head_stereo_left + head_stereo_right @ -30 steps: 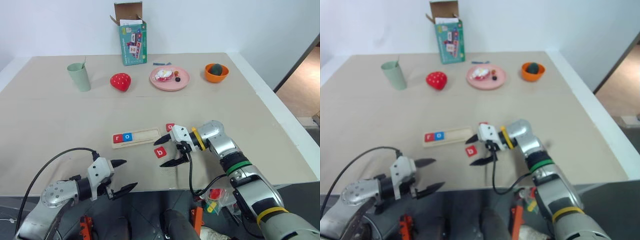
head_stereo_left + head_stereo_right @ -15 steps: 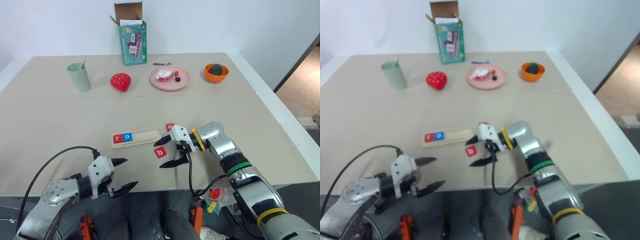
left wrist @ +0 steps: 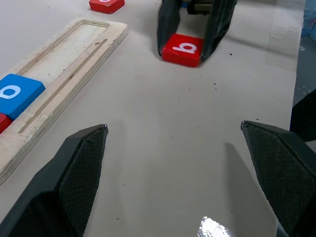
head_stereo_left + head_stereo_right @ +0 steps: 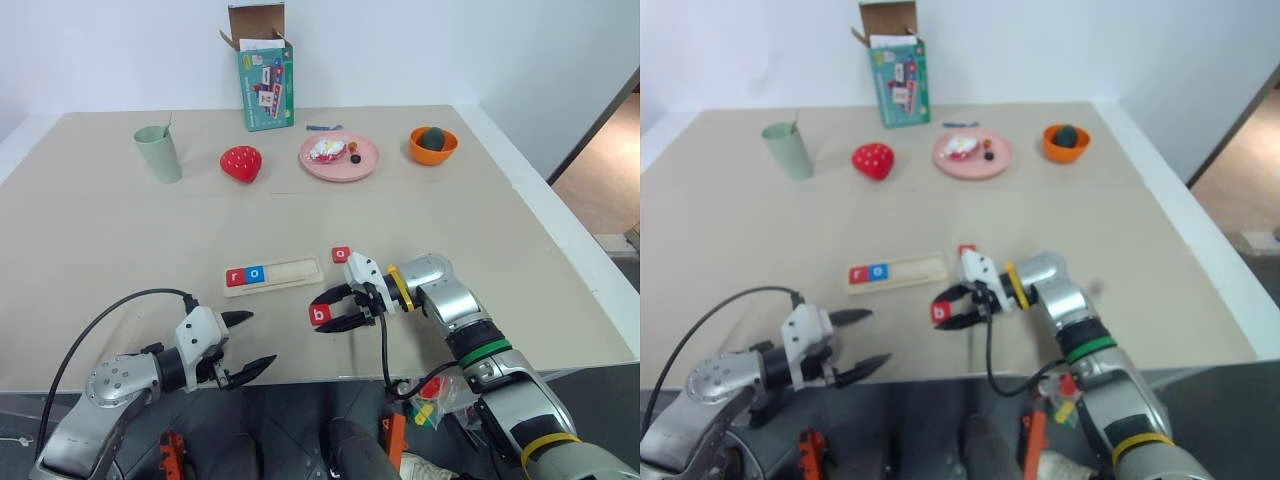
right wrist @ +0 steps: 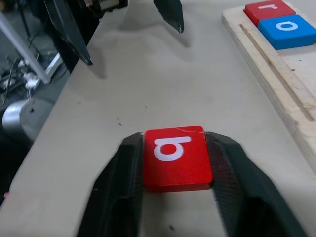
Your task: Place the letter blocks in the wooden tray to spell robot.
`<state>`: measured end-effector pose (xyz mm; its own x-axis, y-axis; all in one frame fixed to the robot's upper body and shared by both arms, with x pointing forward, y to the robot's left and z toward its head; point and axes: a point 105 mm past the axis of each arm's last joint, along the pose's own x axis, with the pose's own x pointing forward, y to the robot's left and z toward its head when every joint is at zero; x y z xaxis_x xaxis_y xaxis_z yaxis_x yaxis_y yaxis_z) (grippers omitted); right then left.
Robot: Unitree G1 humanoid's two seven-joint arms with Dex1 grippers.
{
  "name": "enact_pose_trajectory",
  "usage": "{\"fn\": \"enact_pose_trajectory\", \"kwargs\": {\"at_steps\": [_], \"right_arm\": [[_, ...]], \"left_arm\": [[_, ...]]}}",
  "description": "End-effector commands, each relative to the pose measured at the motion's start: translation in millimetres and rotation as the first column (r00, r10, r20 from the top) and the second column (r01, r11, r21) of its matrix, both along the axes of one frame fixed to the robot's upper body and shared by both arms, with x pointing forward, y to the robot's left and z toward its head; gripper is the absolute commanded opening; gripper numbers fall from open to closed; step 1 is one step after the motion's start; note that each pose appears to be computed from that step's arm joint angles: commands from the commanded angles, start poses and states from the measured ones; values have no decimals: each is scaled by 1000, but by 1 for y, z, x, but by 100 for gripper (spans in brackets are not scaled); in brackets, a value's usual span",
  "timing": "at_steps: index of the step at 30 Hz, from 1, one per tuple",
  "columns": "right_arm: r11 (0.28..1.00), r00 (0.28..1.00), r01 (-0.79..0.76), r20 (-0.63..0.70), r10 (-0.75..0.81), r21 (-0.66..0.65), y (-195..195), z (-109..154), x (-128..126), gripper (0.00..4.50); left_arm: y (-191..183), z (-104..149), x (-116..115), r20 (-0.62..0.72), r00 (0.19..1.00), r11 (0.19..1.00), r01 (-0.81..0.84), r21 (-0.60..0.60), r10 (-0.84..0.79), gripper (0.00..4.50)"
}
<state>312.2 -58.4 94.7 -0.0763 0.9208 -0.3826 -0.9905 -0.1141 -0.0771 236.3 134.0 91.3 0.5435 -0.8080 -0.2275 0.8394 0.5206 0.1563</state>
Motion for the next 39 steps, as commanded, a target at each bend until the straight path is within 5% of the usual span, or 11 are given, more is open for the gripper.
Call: {"fn": "enact_pose_trajectory", "kwargs": {"at_steps": [1,6,18,29,39], "right_arm": [[1000,1000,14,24,-14,16,2,4,-3,125],[998,998,39,47,-41,42,2,8,-4,125],[990,981,95,157,-111,107,40,88,32,125],[1000,973,13,230,-7,-24,80,65,54,125],[998,978,41,209,-29,-53,73,55,64,125]], "left_arm": [[-1,5,0,22,1000,1000,16,5,-16,450],[0,4,0,19,1000,1000,14,7,-14,450],[27,26,33,73,968,965,-231,-121,241,450],[29,28,34,81,948,944,-295,-145,309,450],[30,25,30,78,940,937,-320,-142,333,450]]}}
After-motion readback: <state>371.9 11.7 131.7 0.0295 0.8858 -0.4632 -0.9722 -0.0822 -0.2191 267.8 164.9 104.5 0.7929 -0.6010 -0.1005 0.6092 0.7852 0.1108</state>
